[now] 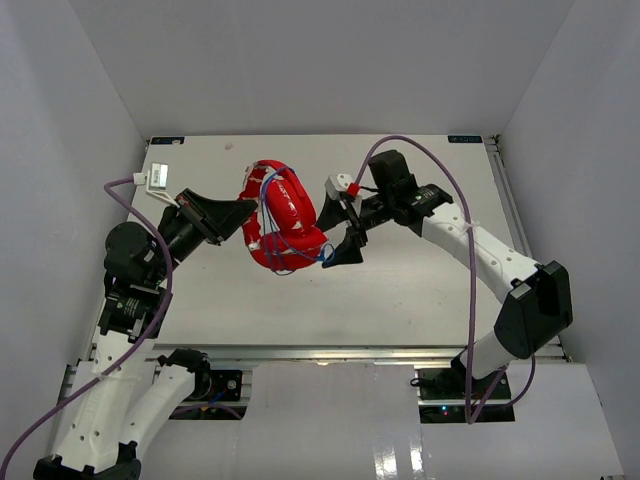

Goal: Wrap the headphones

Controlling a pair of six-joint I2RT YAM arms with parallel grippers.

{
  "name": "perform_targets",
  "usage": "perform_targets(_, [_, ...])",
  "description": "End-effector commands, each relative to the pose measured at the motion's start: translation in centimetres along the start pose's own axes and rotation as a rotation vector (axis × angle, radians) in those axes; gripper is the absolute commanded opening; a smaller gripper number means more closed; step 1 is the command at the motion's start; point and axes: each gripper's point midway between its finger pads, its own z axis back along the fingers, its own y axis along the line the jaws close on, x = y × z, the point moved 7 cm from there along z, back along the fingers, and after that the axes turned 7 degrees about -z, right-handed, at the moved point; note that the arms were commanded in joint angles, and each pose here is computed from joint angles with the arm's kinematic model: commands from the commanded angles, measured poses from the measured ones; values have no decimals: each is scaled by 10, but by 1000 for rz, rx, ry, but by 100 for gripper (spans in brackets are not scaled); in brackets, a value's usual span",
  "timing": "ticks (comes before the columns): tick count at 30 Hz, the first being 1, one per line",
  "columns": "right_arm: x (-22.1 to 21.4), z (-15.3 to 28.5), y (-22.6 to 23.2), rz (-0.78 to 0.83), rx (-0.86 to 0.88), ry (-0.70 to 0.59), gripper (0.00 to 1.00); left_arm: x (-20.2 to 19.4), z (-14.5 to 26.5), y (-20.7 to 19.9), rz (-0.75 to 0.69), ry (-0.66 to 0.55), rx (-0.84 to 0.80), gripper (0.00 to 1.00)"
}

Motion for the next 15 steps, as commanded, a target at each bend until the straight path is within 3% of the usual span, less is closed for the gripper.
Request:
perform_targets(1, [28, -12, -4, 18, -21, -73, 84, 20, 5, -24, 5, -79, -49, 0])
perform_targets(8, [37, -7, -46, 16, -183, -71, 85, 23, 2, -25, 9, -82, -43, 0])
perform_targets(15, [25, -3, -42, 23, -206, -55, 79, 26, -3, -24, 7, -74, -46, 0])
